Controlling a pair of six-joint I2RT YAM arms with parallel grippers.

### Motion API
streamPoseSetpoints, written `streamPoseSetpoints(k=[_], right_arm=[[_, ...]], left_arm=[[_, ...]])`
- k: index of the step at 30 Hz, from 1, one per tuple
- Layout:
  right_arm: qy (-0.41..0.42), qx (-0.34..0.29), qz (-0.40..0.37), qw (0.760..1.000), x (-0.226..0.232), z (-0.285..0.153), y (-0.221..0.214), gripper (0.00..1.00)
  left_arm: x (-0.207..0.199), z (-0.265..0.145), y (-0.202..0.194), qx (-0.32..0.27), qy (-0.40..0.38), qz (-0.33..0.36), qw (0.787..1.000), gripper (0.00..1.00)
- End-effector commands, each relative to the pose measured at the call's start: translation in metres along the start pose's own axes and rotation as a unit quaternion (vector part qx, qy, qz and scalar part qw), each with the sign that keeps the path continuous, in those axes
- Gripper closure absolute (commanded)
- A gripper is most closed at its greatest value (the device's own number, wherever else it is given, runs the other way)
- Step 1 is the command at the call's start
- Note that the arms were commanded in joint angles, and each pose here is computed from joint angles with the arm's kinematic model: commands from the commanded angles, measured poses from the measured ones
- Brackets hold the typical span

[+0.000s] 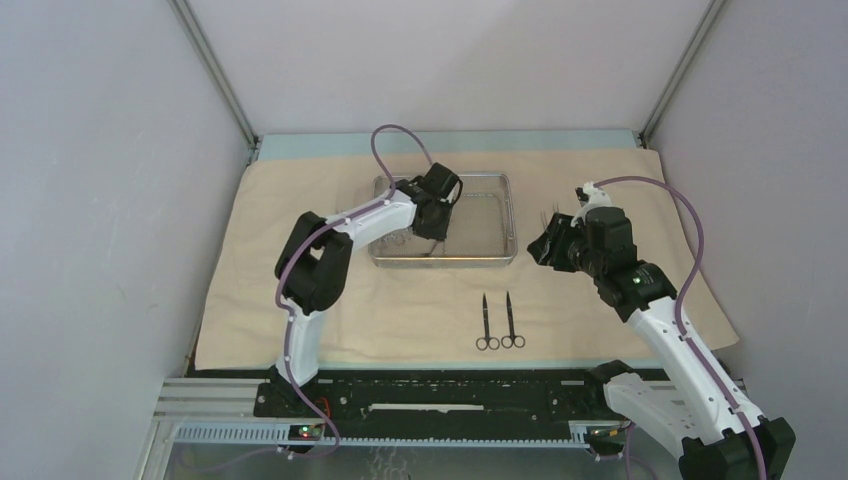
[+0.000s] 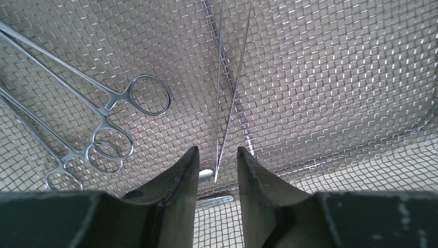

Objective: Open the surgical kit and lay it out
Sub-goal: Pick up the medical item from the container.

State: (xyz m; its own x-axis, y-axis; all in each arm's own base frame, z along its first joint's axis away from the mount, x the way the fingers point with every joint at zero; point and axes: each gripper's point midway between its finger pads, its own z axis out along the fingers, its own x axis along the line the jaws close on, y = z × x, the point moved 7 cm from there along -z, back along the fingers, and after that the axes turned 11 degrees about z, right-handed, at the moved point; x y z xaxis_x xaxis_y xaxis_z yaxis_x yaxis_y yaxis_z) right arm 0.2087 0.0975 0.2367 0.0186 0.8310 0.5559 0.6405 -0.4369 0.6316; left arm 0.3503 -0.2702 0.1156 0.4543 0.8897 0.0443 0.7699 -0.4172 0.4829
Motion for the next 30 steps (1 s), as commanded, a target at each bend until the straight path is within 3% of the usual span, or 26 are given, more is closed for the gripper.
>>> streamPoseSetpoints(k=[1, 18, 30], right_arm=[[0.007, -0.020, -0.006, 1.000, 0.004, -0.003, 0.010, 0.46], [0.006, -0.021, -0.006, 1.000, 0.004, -0.003, 0.010, 0.46], [0.007, -0.024, -0.005, 1.000, 0.004, -0.004, 0.011, 0.46]], left_arm=[[-0.006, 0.009, -0.010, 0.006, 0.000, 0.001, 1.000, 0.62], [-0.010, 0.021, -0.025, 0.023, 0.013, 0.013, 1.000, 0.72], [-0.010, 0.019, -0.023, 0.018, 0.015, 0.022, 0.999, 0.93]])
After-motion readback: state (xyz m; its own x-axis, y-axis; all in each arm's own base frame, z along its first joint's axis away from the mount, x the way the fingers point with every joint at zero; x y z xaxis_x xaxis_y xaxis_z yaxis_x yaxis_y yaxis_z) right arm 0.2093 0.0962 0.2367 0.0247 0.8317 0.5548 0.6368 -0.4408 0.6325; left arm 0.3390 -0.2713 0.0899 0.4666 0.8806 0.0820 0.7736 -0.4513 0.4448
